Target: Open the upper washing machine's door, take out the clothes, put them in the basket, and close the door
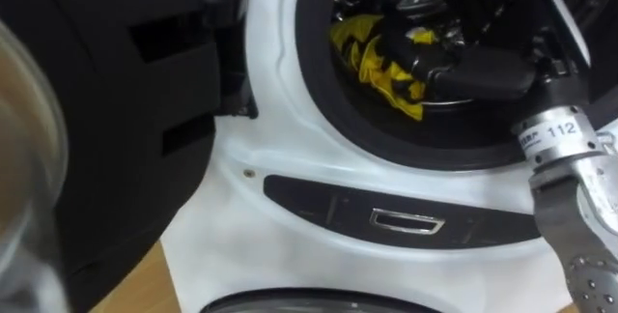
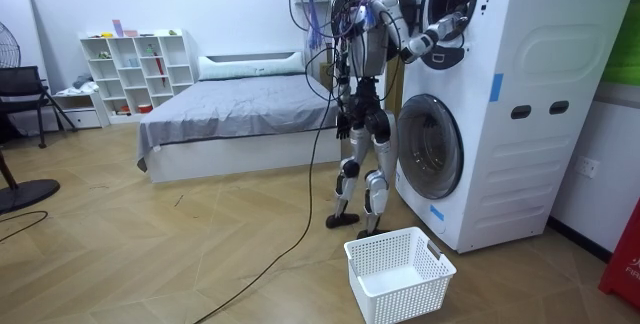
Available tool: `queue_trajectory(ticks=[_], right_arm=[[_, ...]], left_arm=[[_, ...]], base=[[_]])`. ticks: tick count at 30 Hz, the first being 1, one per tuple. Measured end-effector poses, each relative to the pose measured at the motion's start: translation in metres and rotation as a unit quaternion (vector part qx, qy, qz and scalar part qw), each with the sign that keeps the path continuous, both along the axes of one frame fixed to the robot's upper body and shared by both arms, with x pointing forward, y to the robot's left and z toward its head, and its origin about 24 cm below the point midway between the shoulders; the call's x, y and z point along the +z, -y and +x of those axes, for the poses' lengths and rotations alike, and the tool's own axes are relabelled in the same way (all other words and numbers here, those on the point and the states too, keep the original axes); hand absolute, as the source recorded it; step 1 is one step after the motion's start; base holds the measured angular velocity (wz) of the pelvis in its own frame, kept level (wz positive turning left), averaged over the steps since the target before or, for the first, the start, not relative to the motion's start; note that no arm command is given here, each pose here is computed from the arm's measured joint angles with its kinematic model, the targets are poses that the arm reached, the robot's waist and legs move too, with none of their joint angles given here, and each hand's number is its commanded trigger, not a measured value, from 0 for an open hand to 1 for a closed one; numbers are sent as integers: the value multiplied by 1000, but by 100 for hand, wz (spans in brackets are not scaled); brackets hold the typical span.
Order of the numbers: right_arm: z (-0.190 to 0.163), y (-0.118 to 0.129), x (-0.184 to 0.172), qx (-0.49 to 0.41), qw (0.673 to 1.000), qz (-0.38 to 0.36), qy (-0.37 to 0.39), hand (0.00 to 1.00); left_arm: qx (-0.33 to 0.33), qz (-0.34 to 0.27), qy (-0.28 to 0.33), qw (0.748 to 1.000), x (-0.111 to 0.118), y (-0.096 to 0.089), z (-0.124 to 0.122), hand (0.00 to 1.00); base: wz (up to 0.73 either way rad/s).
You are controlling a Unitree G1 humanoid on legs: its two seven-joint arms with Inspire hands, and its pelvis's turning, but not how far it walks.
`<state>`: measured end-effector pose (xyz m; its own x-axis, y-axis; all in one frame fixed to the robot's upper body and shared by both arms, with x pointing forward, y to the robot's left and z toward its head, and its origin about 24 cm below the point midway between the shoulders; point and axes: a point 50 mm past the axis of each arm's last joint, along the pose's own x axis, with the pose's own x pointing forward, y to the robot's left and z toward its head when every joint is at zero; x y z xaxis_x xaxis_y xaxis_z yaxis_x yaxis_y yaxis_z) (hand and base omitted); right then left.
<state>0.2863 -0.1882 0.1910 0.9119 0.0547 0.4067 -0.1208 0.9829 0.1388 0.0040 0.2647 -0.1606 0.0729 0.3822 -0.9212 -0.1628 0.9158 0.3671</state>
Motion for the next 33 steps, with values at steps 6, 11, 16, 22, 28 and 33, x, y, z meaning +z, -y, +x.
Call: queue_trajectory(ticks=[6,11,16,22,28,33], right_arm=[[2,2,-1,-23,998,-52,3,0],[3,4,-3,-32,988,-148,0,0],[8,10,-11,-7,967,-253,-32,0],[9,20,-7,25,941,-332,-63,0],[13,22,-4,60,911,-400,-80,0],[14,21,-3,74,893,-434,-91,0]], left_arm=[[11,-5,-35,999,-1,5,-24,0],[-8,-4,-46,999,-1,4,-24,0],[9,7,-23,1000,2,-7,-7,0],[27,9,-22,999,4,-13,-6,0],[30,12,-26,999,5,-17,-5,0],[31,14,-28,999,6,-18,-4,0]], base=[[13],[4],[-2],[-1],[-1],[-1]])
